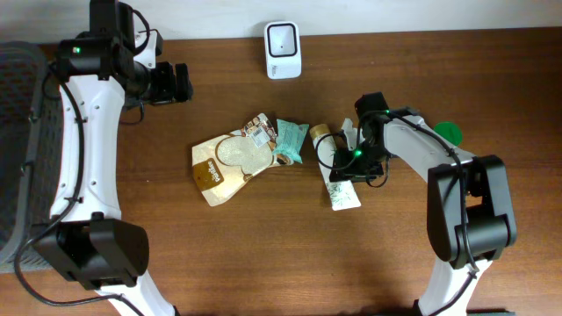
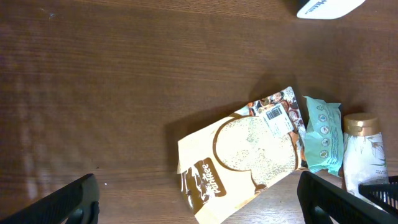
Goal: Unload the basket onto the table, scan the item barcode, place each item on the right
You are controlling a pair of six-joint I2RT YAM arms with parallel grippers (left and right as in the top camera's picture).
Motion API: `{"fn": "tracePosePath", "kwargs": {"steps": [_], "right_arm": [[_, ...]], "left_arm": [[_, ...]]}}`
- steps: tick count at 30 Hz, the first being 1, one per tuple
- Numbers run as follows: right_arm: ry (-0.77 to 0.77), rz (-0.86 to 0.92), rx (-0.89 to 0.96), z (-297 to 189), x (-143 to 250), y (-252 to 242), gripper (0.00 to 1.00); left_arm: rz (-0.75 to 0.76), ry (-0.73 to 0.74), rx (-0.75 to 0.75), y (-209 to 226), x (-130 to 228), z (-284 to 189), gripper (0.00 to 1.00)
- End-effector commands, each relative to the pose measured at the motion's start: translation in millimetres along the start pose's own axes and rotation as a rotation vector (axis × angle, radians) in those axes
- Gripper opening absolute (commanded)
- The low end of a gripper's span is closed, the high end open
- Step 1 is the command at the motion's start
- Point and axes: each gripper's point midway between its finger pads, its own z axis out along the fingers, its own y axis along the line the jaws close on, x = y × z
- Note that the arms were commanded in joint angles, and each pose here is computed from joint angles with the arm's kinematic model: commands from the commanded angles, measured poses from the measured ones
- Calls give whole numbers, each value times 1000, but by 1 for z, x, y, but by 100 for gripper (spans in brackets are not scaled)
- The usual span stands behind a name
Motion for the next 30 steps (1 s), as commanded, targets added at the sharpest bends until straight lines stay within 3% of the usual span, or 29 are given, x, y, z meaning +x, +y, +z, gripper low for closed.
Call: {"fn": "tracePosePath", "kwargs": {"steps": [1, 8, 14, 22, 30], "right_arm": [[17, -7, -2, 3, 4, -2, 34], [-74, -35, 64, -42, -22, 7, 14], [-123, 34, 308, -74, -23, -25, 5], [-162, -70, 783, -91, -17, -33, 4], [-155, -379, 862, -43, -13, 37, 5]], "left_arm": [[16, 3, 9, 0, 0, 1, 99], [16, 3, 9, 0, 0, 1, 99], [16, 3, 9, 0, 0, 1, 99], [16, 3, 9, 0, 0, 1, 99], [15, 3, 9, 0, 0, 1, 99]]}}
